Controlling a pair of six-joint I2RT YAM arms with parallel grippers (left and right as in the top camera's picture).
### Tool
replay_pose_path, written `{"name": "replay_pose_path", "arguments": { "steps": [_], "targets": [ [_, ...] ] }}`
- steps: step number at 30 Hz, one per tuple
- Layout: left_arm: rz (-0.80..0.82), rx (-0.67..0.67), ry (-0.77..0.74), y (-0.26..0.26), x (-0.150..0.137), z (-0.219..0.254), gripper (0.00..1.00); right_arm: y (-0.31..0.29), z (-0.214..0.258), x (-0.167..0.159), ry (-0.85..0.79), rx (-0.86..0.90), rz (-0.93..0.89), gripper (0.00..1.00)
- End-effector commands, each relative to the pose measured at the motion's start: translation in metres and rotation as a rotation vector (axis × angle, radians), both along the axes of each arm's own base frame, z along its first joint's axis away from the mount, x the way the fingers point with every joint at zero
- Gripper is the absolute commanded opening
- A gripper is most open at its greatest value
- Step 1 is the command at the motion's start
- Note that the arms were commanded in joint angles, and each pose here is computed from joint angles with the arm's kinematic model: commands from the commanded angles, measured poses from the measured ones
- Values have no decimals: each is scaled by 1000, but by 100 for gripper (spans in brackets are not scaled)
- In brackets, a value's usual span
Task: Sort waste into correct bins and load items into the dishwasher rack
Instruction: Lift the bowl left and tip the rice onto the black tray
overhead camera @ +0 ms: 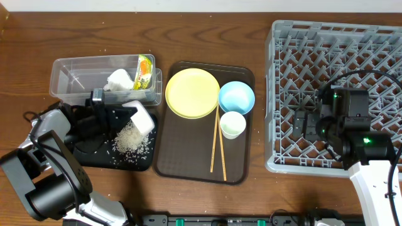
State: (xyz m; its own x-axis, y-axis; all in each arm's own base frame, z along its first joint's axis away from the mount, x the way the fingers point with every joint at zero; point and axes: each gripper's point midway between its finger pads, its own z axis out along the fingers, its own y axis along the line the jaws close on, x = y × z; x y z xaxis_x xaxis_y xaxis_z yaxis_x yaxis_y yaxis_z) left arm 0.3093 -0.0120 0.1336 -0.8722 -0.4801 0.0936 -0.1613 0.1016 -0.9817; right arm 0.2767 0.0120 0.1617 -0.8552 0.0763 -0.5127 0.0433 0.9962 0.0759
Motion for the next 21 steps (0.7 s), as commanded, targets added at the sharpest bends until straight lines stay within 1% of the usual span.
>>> {"name": "replay_pose_path", "arguments": {
  "steps": [1,21],
  "targets": [
    [38,-97,-52,1,3,16,6,3,10,3,-30,-1,19,99],
    [73,-96,-61,12,4,17,6,3,10,2,-26,-1,19,99]
  ]
}}
